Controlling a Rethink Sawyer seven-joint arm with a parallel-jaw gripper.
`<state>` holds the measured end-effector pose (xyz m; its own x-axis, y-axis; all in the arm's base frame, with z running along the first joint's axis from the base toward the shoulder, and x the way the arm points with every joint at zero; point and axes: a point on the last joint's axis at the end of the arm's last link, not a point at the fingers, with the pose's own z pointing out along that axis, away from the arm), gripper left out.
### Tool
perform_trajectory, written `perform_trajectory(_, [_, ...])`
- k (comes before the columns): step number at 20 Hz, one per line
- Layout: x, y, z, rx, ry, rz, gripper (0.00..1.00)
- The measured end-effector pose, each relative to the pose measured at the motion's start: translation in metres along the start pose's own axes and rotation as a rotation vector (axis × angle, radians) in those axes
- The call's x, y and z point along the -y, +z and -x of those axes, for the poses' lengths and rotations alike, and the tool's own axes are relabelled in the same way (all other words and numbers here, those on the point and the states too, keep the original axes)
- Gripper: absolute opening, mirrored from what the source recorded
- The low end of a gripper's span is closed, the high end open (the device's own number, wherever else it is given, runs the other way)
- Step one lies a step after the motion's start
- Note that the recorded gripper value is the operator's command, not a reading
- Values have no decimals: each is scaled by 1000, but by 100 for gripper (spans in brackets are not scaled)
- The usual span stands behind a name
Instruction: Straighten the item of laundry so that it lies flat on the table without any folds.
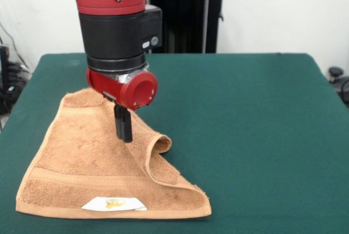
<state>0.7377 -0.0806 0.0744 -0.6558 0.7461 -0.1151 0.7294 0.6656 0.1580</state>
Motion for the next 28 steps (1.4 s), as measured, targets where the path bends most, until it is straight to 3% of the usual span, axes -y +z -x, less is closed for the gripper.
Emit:
perform_trajectory(14, [14,30,14,-26,28,-17,0])
perform_trajectory(20, [-1,39,-9,-50,-13,-45,0])
perform_trajectory(28, [-41,36,-50,-61,-103,-74,0])
